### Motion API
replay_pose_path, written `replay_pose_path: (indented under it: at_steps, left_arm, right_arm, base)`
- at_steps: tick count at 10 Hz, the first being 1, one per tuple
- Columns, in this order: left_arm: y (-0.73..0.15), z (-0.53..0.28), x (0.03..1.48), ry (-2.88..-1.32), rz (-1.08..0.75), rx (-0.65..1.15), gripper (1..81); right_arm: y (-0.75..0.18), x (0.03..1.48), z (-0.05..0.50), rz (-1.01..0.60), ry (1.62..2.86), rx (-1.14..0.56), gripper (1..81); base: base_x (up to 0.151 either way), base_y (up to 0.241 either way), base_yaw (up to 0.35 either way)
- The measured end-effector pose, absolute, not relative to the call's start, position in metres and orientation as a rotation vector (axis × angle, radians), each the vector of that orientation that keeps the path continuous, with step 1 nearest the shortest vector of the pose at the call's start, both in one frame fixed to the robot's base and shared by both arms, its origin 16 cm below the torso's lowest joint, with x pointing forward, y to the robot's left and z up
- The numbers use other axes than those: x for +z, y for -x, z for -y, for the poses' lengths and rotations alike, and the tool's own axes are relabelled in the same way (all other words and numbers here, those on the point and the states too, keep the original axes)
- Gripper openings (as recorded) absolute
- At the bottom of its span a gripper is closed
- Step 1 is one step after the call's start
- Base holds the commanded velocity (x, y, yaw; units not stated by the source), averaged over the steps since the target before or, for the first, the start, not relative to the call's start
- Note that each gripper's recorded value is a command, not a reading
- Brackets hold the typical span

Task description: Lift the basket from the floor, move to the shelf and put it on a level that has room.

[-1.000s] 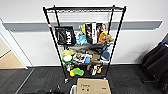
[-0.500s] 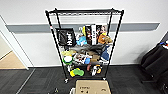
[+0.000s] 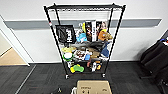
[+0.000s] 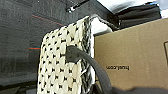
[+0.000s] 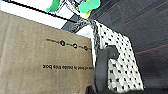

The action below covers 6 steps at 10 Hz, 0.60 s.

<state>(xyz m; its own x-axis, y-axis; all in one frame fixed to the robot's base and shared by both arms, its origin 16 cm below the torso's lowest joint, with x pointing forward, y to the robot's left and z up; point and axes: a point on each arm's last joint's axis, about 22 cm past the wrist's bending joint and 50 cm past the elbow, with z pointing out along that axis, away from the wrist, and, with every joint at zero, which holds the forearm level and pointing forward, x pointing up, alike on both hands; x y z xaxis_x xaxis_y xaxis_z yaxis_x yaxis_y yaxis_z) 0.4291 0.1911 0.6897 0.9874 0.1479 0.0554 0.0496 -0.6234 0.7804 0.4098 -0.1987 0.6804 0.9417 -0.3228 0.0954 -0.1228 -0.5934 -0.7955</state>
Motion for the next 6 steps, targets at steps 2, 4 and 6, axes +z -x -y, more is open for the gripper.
replay_pose_path:
  at_steps: [2,4,6]
  left_arm:
    - [-0.423,-0.181,0.687,-2.234,-0.142,0.128,1.0]
    - [-0.422,-0.194,0.696,-2.249,-0.15,0.158,1.0]
    - [-0.412,-0.201,0.703,-2.257,-0.148,0.175,1.0]
  right_arm:
    - [-0.412,0.683,0.182,-0.305,2.183,-0.285,1.0]
    - [-0.414,0.696,0.174,-0.286,2.169,-0.304,1.0]
    - [-0.403,0.703,0.168,-0.276,2.16,-0.307,1.0]
  base:
    - [0.0,0.0,0.0]
    - [0.0,0.0,0.0]
    - [0.0,0.0,0.0]
